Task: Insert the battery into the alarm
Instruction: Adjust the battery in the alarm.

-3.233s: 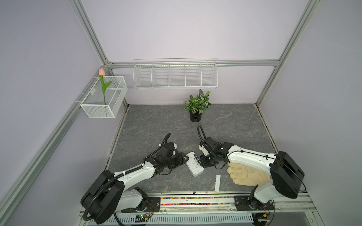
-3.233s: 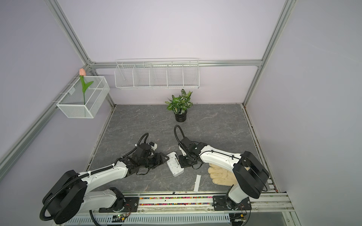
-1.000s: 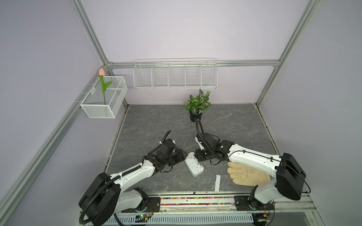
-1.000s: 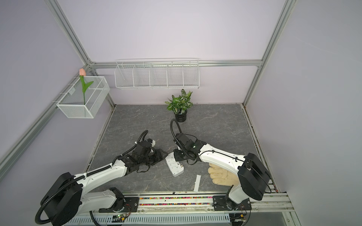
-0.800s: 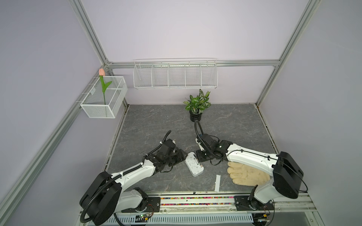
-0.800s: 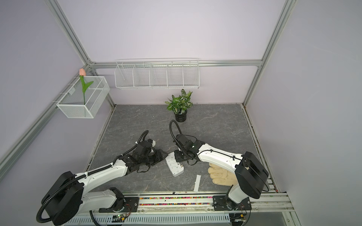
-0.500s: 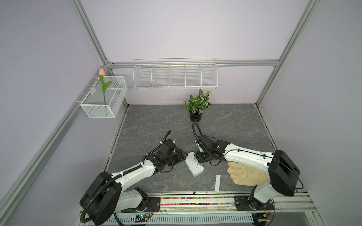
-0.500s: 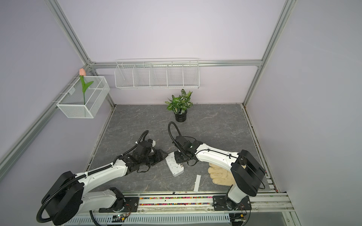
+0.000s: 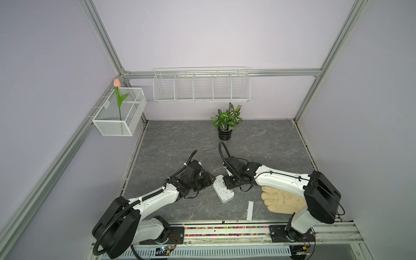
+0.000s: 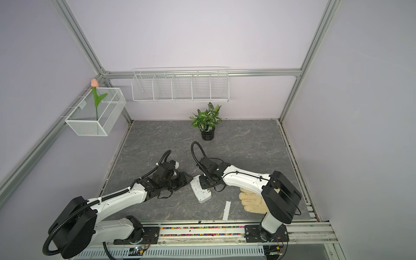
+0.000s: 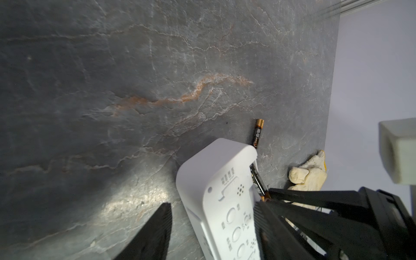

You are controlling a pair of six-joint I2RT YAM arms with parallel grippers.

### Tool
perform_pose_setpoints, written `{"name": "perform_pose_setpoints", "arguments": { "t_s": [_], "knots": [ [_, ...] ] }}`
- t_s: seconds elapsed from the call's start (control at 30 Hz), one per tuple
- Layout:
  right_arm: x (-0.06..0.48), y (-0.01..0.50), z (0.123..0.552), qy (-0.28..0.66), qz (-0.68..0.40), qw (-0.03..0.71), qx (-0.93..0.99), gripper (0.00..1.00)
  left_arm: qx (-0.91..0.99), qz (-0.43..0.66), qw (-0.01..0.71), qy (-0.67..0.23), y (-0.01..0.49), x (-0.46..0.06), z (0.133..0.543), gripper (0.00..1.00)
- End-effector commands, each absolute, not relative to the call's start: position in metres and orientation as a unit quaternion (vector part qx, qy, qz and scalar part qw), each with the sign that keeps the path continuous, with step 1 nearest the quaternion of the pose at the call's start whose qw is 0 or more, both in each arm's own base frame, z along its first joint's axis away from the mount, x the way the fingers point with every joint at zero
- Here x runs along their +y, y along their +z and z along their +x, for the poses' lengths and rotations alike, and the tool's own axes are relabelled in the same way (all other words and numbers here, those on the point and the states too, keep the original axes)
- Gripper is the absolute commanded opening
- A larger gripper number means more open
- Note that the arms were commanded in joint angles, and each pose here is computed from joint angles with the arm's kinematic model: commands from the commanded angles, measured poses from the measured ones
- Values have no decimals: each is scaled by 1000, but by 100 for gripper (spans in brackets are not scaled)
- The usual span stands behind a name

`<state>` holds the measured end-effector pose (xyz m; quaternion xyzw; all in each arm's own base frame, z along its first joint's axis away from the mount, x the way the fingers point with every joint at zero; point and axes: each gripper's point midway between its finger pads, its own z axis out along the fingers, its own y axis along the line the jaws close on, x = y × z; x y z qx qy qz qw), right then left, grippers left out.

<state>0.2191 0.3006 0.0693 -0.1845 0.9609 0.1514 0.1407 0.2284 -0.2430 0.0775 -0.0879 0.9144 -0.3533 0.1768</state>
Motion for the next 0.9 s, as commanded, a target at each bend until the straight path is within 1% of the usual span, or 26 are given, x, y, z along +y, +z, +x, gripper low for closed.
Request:
{"name": "perform_pose_setpoints", "arguments": {
  "t_s": [0.0,0.43,0.57,0.87],
  "knots": [
    [299,65,217,136,-194,133,962,15,913,-82,183,-355,80,-246,231,60],
    [291,44,206,95,-209,105,968,10,913,-86,186,-352,76,-243,230,60],
    [282,38,203,54,-217,93,970,7,914,-94,188,-347,73,-240,230,58],
    [263,27,195,-42,-234,79,968,8,900,-139,194,-366,71,-235,233,56]
  ]
}}
